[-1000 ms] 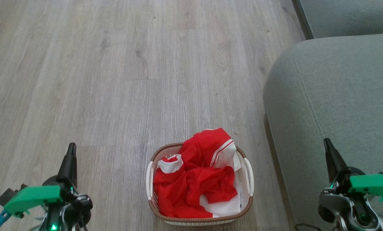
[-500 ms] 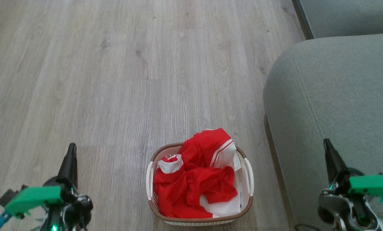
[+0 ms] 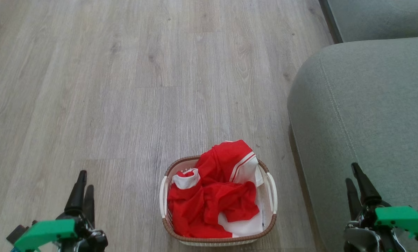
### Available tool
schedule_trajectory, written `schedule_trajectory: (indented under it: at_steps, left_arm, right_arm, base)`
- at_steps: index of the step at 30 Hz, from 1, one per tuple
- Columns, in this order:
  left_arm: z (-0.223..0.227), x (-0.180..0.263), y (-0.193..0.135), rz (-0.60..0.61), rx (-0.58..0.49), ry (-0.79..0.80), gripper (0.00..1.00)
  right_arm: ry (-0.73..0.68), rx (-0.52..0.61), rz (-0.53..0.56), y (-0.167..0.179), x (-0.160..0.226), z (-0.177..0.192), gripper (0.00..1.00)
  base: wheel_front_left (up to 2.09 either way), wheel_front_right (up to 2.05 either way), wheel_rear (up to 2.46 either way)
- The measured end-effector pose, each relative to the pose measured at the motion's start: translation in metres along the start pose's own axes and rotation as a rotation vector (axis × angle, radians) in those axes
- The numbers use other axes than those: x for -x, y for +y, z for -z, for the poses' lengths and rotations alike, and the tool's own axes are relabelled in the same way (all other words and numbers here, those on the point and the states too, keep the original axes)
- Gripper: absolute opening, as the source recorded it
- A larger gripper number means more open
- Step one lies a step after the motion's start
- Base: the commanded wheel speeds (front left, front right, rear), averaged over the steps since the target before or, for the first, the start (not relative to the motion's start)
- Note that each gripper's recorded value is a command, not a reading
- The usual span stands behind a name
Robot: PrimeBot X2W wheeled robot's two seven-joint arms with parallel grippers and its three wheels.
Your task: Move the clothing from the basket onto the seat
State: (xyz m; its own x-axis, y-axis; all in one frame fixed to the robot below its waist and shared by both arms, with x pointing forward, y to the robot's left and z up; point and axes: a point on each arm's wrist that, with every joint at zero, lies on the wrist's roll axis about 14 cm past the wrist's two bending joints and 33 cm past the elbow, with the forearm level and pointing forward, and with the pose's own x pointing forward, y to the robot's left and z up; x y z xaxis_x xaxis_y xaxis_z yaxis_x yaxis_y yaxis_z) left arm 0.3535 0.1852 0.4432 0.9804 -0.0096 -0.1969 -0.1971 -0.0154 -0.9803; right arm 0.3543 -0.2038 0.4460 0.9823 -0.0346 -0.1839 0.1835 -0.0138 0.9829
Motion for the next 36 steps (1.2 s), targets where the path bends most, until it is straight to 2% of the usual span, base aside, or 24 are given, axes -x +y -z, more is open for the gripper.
schedule_trajectory:
  at_steps: [15, 24, 36]
  left_arm:
    - [0.005, -0.004, -0.018, 0.052, -0.099, -0.004, 1.00]
    - [0.013, -0.008, -0.028, 0.076, -0.223, 0.008, 1.00]
    - [0.024, -0.008, -0.034, 0.099, -0.440, 0.019, 1.00]
  right_arm:
    - [-0.019, 0.086, -0.049, 0.016, -0.002, 0.000, 1.00]
    - [-0.035, 0.198, -0.072, 0.025, -0.002, -0.001, 1.00]
    - [-0.035, 0.414, -0.113, 0.038, -0.002, 0.001, 1.00]
  base:
    - [0.00, 0.00, 0.00]
    - [0.00, 0.00, 0.00]
    - [0.00, 0.00, 0.00]
